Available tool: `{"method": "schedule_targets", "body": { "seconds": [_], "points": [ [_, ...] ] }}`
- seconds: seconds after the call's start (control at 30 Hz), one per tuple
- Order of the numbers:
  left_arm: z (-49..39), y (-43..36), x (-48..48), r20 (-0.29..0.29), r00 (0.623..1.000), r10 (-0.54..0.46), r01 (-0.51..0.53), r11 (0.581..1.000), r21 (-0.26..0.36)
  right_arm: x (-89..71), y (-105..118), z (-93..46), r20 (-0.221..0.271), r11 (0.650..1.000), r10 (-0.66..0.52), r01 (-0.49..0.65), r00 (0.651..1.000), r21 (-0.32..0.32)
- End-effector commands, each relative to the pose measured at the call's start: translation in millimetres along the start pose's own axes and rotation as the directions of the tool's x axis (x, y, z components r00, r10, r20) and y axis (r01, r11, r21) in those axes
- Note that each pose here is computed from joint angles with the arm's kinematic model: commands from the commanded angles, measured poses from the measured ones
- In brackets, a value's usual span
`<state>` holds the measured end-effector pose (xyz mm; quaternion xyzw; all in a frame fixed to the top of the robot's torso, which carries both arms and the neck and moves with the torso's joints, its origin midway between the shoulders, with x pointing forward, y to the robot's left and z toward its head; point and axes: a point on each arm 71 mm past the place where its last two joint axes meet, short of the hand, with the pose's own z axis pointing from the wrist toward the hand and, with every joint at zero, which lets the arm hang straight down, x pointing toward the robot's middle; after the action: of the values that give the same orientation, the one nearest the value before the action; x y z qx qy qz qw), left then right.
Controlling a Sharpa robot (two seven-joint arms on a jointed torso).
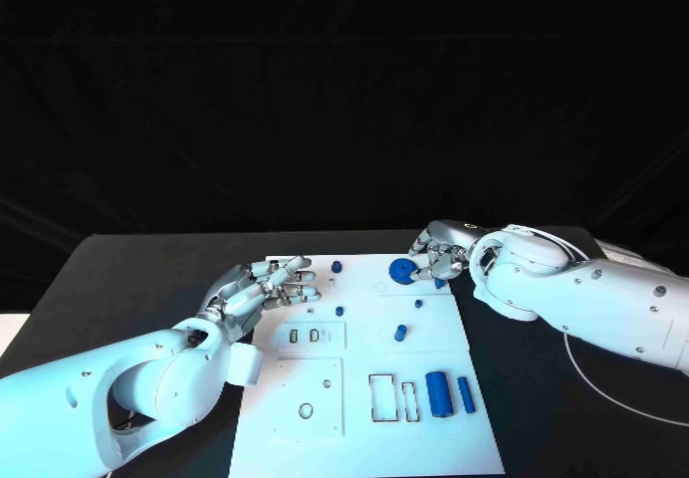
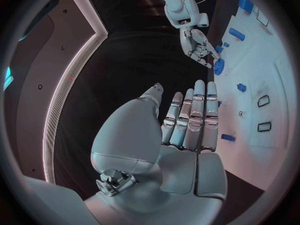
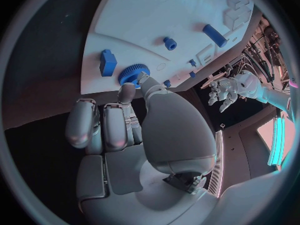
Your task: Assemble the parts on the task board
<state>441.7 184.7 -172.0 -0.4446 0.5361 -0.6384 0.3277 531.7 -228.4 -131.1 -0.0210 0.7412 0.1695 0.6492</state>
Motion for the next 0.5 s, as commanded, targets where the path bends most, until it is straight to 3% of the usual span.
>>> {"method": "schedule_targets", "body": {
  "seconds": [0.03,0.5],
  "points": [
    [0.5,-1.4,2.2,-0.022,1.000,-0.012,0.012,1.000,0.013,2.8,0.3,2.1,-0.023,1.000,-0.005,0.006,1.000,0.018],
    [0.5,-1.3,2.3,-0.023,1.000,-0.012,0.012,1.000,0.012,6.6,9.1,7.5,-0.044,1.000,-0.009,0.009,0.999,0.004]
  ]
}}
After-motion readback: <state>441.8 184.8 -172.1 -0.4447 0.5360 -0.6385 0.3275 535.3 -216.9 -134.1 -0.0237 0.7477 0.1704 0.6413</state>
